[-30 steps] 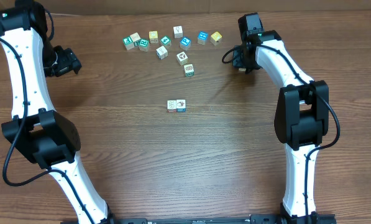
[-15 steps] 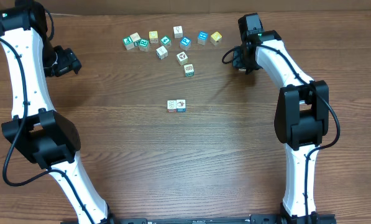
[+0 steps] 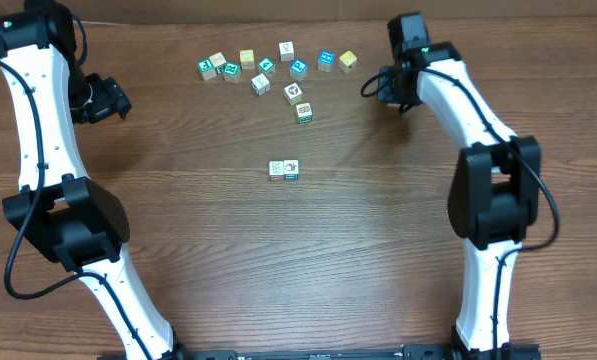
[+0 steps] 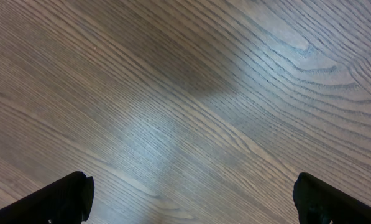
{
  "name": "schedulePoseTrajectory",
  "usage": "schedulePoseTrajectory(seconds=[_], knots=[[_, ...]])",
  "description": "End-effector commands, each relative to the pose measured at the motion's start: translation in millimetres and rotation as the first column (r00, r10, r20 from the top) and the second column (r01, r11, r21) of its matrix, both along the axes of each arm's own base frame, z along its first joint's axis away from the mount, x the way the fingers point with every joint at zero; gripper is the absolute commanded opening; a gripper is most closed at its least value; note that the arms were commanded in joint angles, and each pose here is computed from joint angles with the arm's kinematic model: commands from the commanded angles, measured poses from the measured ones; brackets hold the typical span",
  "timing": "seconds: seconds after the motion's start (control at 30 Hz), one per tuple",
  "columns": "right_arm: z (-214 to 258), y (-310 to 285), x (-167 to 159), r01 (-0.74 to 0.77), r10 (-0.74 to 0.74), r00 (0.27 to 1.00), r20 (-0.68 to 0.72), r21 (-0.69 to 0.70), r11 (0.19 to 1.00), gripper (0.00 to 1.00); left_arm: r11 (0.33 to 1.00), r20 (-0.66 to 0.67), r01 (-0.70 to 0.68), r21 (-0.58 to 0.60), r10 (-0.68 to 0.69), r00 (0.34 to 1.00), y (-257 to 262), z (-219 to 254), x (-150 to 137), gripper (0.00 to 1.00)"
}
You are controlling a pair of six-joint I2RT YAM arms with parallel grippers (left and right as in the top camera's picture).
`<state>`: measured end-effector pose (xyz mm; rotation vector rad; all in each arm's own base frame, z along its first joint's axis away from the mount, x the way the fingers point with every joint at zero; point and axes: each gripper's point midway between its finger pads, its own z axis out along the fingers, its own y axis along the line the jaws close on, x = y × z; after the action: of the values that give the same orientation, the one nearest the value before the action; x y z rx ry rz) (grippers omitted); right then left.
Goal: Form a horizontal line
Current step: 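Carry the green block toward the placed pair of blocks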
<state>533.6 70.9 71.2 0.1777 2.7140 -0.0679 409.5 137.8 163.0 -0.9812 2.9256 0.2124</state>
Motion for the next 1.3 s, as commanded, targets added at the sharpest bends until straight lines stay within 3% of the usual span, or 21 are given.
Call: schedulePoseTrajectory(seconds=[0.0, 0.2, 0.4, 0.8, 1.27], knots=[[93, -2, 2, 0.011, -0.014, 0.985, 0.172, 0.020, 1.000, 0.28, 1.000, 0.000, -0.011, 0.009, 0.011, 1.000, 0, 1, -1, 1.00], [146, 2, -29, 0.034, -0.046, 0.978, 0.203, 0.059, 0.998, 0.26, 1.000, 0.000, -0.011, 0.009, 0.011, 1.000, 0, 1, -1, 1.00], [167, 20, -58, -0.006, -0.014, 0.984, 0.177, 0.113, 0.994, 0.24, 1.000, 0.000, -0.011, 0.009, 0.011, 1.000, 0, 1, -1, 1.00], [140, 85, -99, -0.122, 0.120, 0.992, 0.022, 0.199, 0.972, 0.25, 1.000, 0.000, -0.011, 0.009, 0.011, 1.000, 0, 1, -1, 1.00], [59, 129, -132, -0.086, 0.109, 0.990, -0.094, 0.217, 0.972, 0.25, 1.000, 0.000, -0.011, 0.009, 0.011, 1.000, 0, 1, -1, 1.00]])
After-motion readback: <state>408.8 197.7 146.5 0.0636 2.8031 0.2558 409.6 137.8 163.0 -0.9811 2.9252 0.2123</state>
